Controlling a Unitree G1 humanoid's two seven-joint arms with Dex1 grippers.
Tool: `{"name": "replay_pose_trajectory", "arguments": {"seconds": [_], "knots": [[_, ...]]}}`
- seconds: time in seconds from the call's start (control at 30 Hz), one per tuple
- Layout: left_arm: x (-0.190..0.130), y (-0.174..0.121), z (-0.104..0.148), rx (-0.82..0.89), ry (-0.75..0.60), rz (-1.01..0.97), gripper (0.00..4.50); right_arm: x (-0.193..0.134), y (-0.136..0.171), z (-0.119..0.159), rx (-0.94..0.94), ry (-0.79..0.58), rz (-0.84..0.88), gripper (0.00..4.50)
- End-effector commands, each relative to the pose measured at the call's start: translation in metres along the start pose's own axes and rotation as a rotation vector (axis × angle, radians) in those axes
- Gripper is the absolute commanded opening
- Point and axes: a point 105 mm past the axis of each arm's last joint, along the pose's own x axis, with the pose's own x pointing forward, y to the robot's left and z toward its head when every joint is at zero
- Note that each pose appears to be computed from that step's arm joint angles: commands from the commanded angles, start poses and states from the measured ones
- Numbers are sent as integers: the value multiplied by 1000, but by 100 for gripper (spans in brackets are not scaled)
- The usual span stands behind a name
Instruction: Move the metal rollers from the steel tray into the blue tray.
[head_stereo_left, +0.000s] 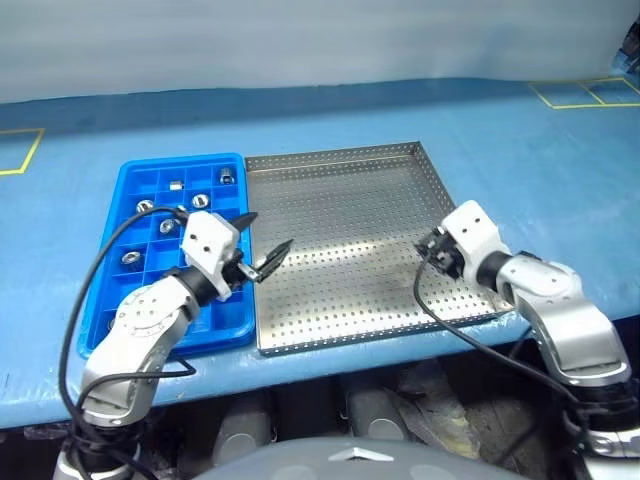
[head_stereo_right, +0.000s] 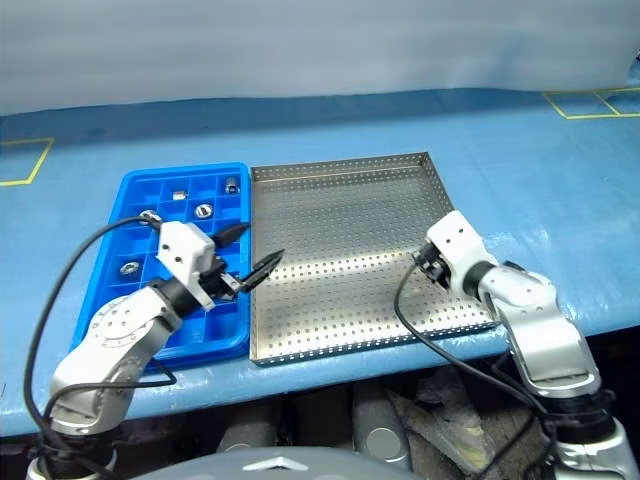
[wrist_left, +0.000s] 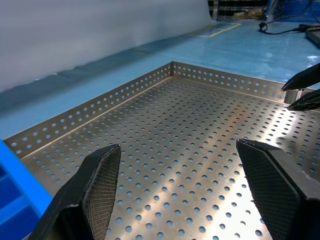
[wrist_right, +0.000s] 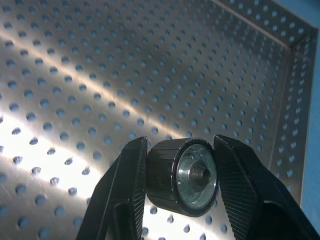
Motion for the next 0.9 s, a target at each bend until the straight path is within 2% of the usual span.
{"name": "replay_pose_trajectory", "arguments": {"seconds": [0.03,0.23,0.33,0.57,0.67,0.9], "knots": [[-25,20,26,65,-70,96,402,12,25,42,19,-198,98,172],[-80,29,37,152,22,175,402,38,86,64,19,-257,409,172],[-104,32,40,174,74,231,402,50,117,84,1,-326,540,172],[-139,20,27,105,166,298,402,51,184,123,-44,-454,833,172],[-151,14,21,60,178,325,402,49,211,126,-52,-453,950,172],[-158,1,10,1,191,358,402,56,233,122,-38,-434,1017,172]]}}
